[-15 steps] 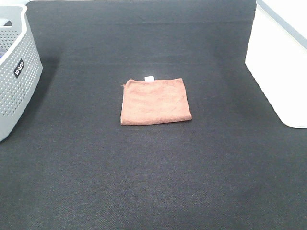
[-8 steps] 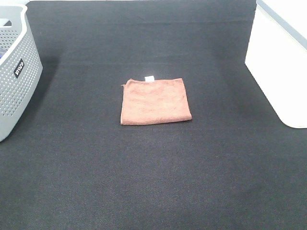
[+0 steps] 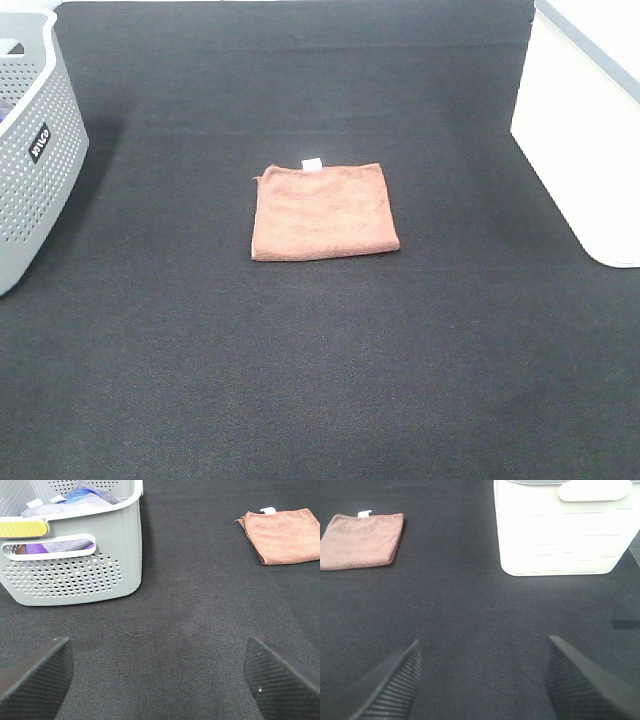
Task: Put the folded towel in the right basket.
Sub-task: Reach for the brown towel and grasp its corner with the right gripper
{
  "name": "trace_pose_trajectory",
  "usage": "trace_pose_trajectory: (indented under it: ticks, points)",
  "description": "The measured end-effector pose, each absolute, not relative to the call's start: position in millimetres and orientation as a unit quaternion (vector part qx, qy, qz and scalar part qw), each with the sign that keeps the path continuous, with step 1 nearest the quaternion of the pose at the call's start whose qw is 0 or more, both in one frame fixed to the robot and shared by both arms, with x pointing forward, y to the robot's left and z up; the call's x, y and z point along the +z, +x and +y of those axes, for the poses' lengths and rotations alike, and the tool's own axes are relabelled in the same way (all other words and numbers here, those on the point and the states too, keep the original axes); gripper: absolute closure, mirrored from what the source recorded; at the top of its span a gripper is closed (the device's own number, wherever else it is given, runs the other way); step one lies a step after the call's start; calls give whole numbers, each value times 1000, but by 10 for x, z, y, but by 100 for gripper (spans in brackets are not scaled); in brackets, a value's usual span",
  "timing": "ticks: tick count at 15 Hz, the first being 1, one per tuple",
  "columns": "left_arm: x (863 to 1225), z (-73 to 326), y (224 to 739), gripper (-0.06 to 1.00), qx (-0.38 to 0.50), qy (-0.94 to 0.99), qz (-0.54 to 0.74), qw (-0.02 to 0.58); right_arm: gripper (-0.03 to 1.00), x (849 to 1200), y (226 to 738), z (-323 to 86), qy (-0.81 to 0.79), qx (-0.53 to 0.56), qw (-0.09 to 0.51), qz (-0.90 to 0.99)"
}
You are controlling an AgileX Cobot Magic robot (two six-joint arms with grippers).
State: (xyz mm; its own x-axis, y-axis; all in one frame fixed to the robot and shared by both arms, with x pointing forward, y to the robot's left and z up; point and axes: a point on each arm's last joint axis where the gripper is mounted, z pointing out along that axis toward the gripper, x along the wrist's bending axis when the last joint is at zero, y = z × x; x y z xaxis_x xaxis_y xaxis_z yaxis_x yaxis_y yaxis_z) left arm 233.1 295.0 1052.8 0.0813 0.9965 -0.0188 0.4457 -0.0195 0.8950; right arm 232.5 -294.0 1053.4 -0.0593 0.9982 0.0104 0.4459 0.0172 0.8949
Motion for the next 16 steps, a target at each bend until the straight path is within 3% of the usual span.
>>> trace_pose_trajectory:
  ticks: [16]
  points:
    - [10528, 2950, 2331, 7, 351, 622, 580, 392, 31, 10534, 2325, -2940, 585, 386, 358, 617]
